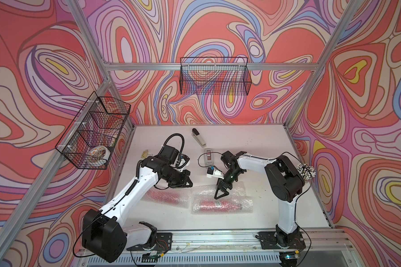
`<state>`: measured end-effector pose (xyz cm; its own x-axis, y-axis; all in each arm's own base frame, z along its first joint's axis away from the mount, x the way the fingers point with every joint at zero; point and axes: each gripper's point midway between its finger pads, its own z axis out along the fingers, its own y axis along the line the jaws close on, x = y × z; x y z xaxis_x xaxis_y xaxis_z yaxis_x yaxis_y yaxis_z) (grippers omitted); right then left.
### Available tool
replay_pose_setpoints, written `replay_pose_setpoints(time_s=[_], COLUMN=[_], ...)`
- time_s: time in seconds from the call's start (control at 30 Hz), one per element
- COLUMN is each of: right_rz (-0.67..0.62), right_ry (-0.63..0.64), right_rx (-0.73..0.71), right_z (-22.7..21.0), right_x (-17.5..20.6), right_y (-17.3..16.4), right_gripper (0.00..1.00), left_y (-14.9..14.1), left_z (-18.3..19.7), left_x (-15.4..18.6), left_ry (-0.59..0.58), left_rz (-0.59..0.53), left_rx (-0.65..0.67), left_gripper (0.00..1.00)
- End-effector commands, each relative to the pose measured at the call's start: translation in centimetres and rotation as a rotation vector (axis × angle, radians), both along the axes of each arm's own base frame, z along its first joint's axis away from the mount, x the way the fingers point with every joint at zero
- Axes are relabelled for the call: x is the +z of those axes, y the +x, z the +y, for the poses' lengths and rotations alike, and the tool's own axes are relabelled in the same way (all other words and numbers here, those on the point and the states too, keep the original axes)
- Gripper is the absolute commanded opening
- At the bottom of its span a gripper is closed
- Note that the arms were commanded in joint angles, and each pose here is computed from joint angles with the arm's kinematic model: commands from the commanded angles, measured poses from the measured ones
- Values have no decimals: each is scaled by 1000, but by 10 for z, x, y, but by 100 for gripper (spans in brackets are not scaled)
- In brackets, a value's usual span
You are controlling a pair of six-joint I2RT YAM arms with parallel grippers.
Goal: Wrap wine bottles in bubble wrap
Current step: Adjust the bubble wrap at the center of the board.
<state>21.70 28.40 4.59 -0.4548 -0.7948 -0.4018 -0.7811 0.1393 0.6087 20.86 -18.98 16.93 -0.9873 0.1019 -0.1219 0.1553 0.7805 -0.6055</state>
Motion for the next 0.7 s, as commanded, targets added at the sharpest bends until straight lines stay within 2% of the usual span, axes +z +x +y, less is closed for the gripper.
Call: replay_pose_setpoints(time_s=[0.0,0.3,0.67], right_rz=[-39,-331,-590], right_ry=[3,95,11], right_rx=[5,25,104], right_z=[-1,10,6], right_x=[6,29,23], right_y=[-10,-18,-33], right_gripper=[98,98,98], left_y=[-5,-3,-2], left_z=[2,0,-2], left_x=[-6,-11,-13], left_ry=[7,5,0], left_rz=[34,46,59], left_rx=[-12,-17,-18], left_gripper=[0,0,0])
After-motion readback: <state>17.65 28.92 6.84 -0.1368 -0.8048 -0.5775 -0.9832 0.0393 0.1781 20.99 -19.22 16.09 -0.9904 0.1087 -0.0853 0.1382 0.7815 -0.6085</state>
